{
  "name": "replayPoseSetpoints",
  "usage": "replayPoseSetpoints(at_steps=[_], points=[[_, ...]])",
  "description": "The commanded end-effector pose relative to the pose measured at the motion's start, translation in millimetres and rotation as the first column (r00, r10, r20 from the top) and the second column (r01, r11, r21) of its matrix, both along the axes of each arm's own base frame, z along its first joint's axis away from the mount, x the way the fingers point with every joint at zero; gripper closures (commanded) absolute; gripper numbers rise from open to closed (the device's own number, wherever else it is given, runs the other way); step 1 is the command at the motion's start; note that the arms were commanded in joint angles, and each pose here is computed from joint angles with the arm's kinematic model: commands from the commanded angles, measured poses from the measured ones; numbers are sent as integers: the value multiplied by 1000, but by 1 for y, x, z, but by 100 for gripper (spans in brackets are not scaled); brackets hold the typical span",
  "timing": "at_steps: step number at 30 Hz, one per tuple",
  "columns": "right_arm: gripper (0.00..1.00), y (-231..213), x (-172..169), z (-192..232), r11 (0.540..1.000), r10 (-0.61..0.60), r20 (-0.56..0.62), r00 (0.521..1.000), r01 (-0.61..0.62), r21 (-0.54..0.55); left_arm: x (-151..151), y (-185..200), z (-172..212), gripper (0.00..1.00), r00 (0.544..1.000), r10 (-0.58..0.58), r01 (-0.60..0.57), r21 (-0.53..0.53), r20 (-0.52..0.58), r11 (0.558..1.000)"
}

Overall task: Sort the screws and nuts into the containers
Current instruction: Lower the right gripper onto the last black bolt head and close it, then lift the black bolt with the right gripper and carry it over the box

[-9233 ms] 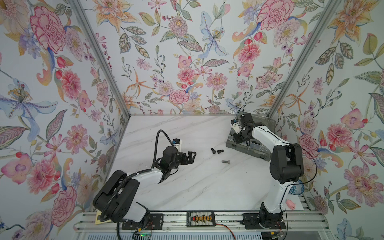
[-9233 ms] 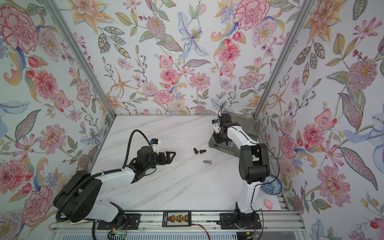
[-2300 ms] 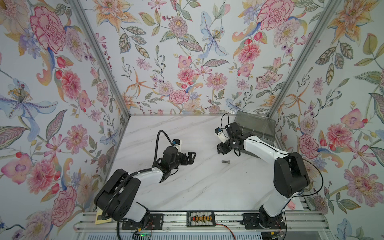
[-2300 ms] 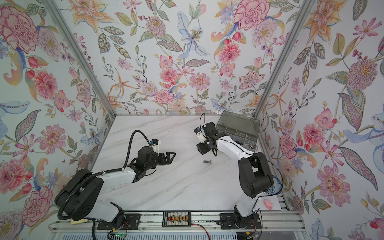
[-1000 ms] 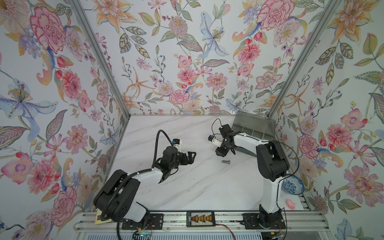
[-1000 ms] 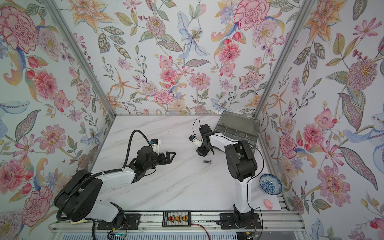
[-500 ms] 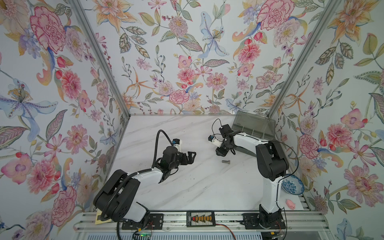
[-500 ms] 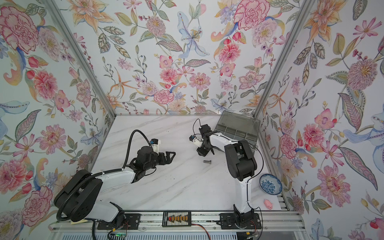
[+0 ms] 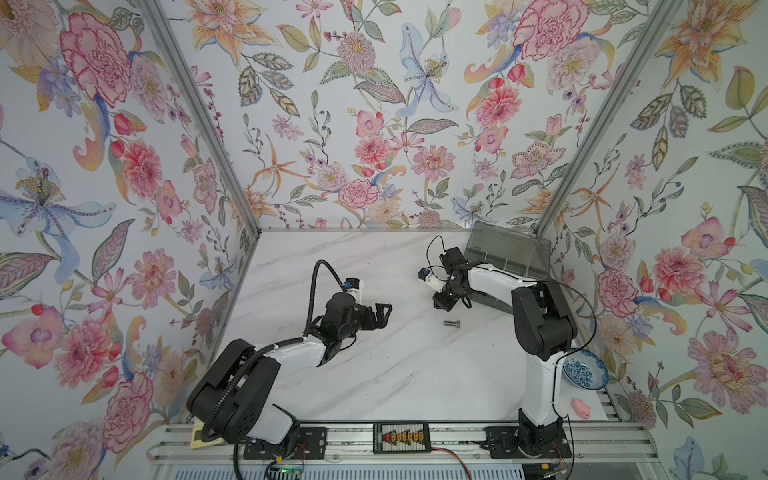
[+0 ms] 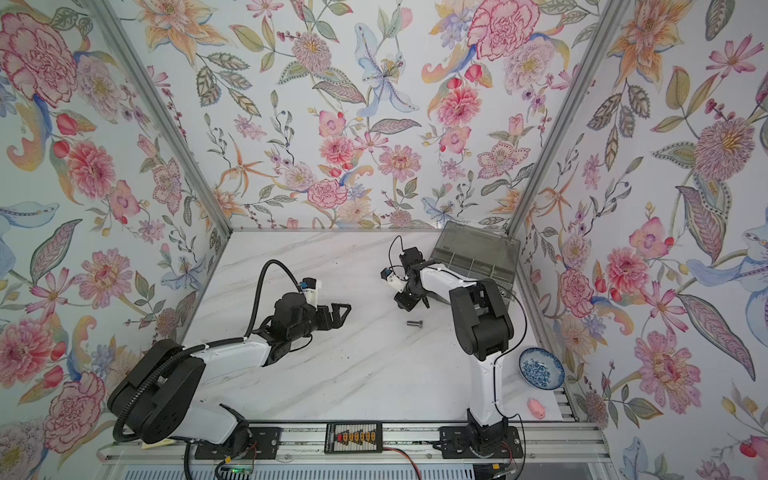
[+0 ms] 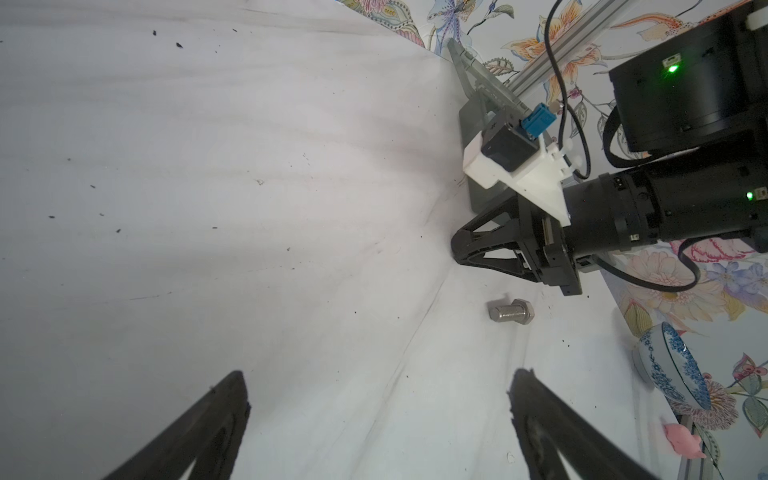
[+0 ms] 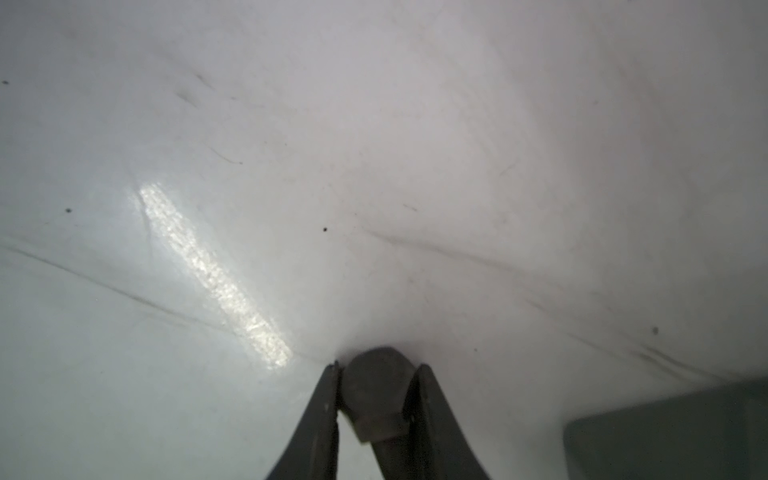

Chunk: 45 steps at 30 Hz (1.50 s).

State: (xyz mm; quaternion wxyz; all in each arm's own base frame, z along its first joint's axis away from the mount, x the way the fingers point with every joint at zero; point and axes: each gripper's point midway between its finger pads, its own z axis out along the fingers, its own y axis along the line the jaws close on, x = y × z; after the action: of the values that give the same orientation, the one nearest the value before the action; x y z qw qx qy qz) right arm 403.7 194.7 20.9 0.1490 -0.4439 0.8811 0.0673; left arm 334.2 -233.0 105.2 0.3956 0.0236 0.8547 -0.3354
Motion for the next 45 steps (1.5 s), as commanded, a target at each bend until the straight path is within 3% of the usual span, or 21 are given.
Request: replayPoseSetpoints(at_steps=[1, 7, 12, 20, 38, 42, 45], points=[[100, -8, -4, 7, 997, -55, -36, 998, 57, 47, 2, 7, 2, 1, 1000, 25, -25, 2, 15, 1000], [100, -5, 5, 68, 964, -92, 9, 996, 87, 251, 1, 7, 4, 1, 999, 25, -25, -6, 22, 1000], [100, -31, 25, 103, 933, -209, 97, 973, 169, 319, 0, 6, 4, 1, 999, 21, -21, -10, 24, 1000], [100, -99, 50, 95, 911, -404, 207, 891, 373, 174, 1, 6, 7, 1, 999, 22, -22, -15, 31, 1000], [97, -127, 59, 48, 866, -496, 180, 849, 498, 43, 2, 5, 9, 1, 999, 20, -20, -13, 31, 1000], [92, -129, 60, 45, 865, -498, 179, 848, 501, 33, 2, 5, 8, 1, 999, 23, -22, -13, 29, 1000], [79, -131, 60, 45, 860, -505, 185, 843, 510, 24, 2, 5, 8, 1, 999, 23, -23, -13, 29, 1000]])
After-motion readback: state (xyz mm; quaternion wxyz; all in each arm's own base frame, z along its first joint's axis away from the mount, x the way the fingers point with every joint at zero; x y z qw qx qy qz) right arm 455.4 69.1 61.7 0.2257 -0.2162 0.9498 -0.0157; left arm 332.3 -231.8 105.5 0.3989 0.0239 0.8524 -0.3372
